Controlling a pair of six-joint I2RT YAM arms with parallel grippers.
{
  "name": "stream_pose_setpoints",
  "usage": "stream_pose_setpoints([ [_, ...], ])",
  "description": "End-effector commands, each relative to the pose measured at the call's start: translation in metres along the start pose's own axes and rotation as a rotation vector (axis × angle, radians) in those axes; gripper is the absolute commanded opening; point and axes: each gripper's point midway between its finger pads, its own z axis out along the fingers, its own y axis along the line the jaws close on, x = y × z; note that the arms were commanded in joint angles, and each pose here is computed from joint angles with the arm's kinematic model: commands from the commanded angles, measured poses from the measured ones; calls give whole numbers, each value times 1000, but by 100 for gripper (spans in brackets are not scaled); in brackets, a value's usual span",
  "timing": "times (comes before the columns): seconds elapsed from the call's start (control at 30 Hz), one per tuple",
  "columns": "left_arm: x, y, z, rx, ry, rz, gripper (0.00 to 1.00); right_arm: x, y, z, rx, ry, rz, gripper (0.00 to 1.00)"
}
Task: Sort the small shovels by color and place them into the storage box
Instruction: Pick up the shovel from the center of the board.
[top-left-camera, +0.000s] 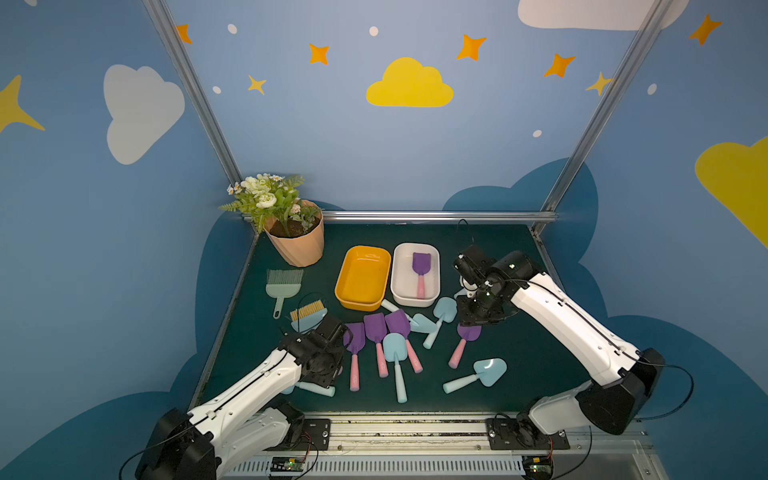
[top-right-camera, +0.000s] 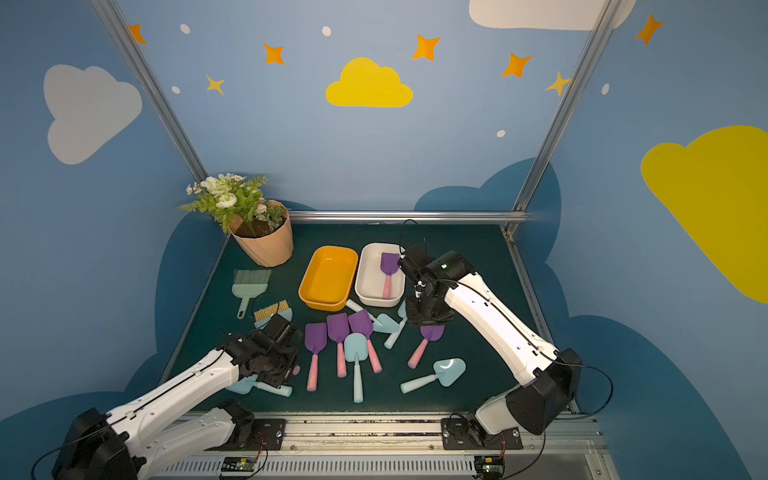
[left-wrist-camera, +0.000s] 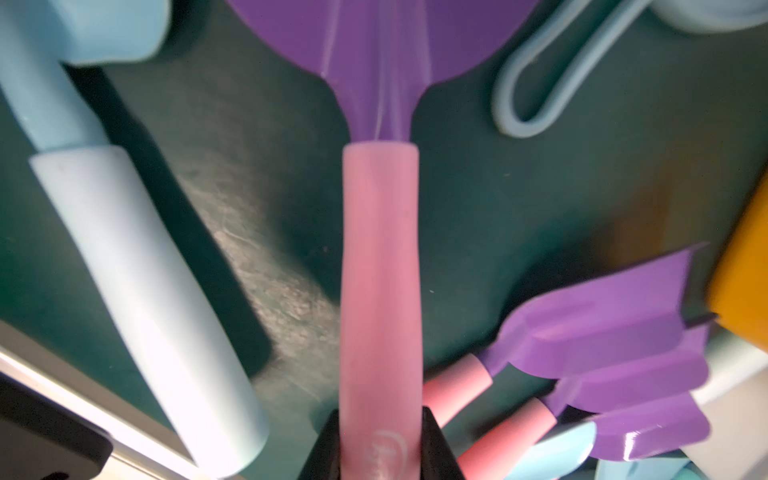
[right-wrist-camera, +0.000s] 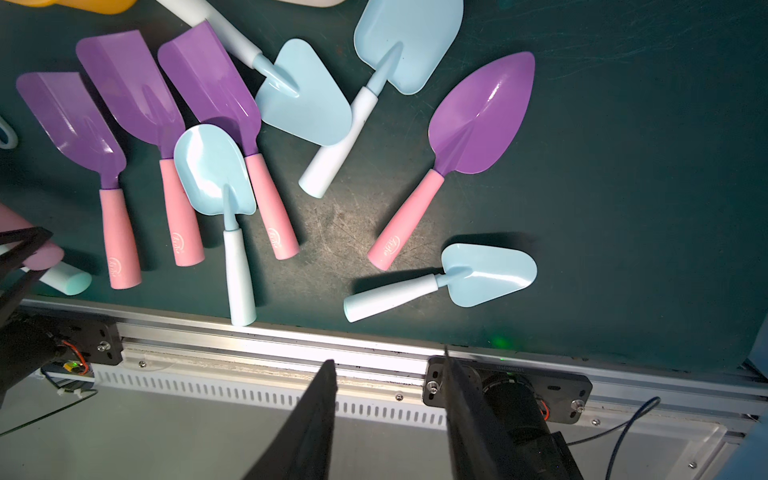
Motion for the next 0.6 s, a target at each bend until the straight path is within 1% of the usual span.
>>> stream_pose_setpoints([
  [0.0, -8, 5, -16, -15, -43, 23, 3, -1, 0, 2, -1, 1, -1, 43],
  [0.1, -11, 0, -31, 5, -62, 41, 3, 0, -1, 1, 0, -1, 0, 43],
  [0.17, -13, -6, -44, 15, -81, 74, 3, 0, -1, 1, 0, -2, 0, 43],
  [0.3, -12, -28, -70, 45, -97, 180, 3, 2, -3, 1, -2, -5, 3, 43],
  [0.37, -8, -45, -82, 65, -91, 260, 3, 3, -4, 0, -4, -8, 3, 43],
  [0.57, 17, -105, -109, 30, -38, 630, 3, 9, -12, -2, -2, -14, 15, 43],
])
